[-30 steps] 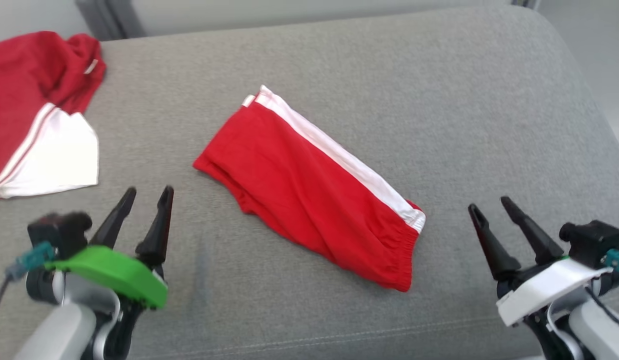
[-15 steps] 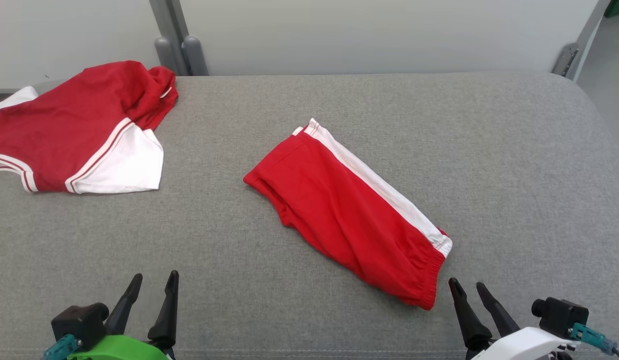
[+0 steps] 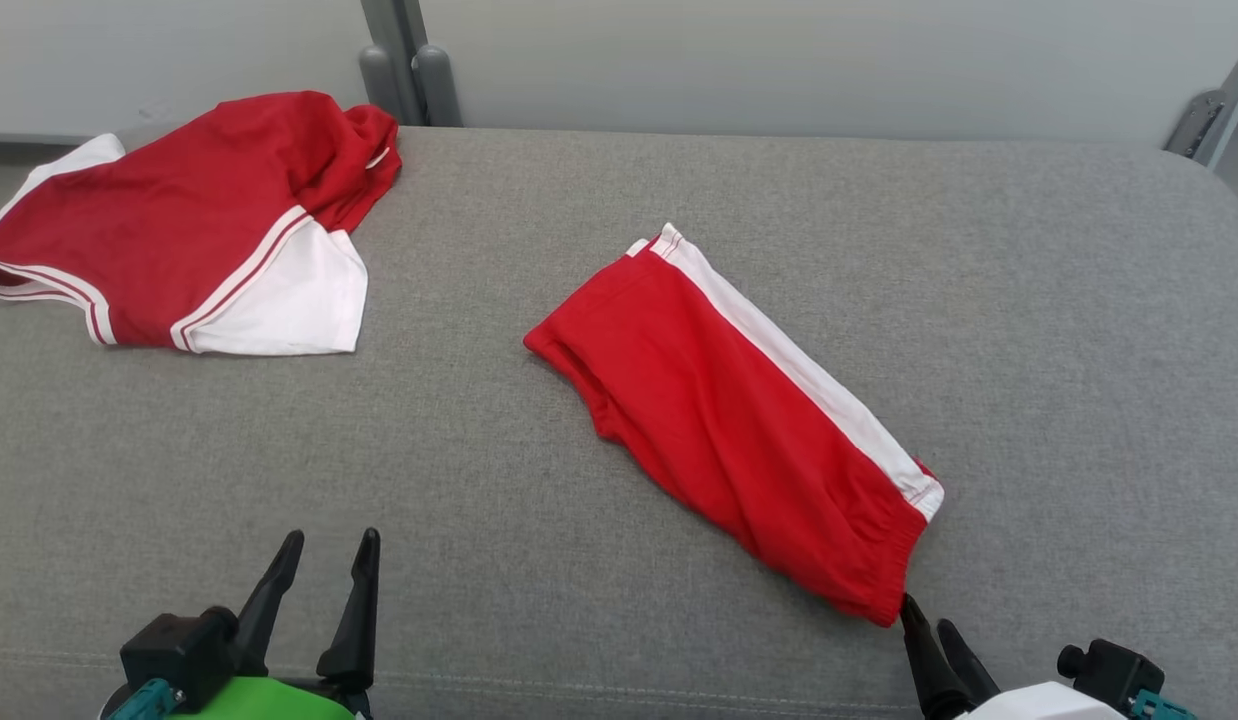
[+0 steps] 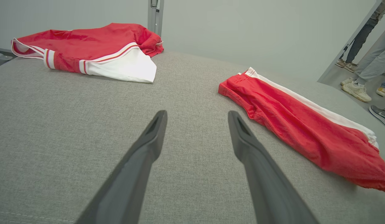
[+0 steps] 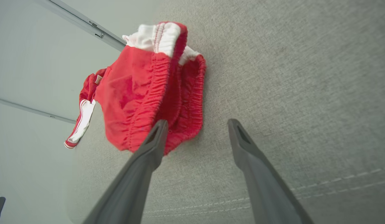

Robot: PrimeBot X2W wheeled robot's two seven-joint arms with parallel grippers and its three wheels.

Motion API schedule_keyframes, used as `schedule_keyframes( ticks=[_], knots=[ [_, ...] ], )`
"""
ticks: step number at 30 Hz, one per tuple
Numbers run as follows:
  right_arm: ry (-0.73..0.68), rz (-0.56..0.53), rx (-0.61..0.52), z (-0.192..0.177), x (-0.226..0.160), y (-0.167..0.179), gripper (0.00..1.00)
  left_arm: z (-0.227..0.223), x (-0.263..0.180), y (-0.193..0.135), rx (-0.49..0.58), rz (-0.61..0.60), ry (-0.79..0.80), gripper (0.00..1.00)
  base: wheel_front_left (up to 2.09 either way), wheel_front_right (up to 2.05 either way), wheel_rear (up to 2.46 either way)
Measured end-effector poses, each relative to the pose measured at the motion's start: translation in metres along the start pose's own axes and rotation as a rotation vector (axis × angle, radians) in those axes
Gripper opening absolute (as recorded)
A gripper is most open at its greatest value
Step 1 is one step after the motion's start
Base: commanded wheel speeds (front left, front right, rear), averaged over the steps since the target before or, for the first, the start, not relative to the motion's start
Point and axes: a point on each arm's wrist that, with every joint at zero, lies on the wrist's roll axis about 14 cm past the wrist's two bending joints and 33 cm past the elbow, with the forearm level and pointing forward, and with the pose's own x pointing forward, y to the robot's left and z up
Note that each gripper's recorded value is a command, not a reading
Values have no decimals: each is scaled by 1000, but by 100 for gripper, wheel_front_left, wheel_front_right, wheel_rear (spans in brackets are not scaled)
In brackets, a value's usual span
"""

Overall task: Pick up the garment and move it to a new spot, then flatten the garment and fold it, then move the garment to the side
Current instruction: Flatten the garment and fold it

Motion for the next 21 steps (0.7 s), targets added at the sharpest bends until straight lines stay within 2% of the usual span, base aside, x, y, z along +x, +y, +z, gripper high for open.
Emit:
schedule_keyframes(
  ticks=[9,21],
  knots=[
    [31,79,4,-1,31,15,100,4,3,9,34,32,-10,100,0,0,0],
    [38,22,9,-4,27,-9,100,0,9,3,12,23,-4,100,0,0,0]
  ],
)
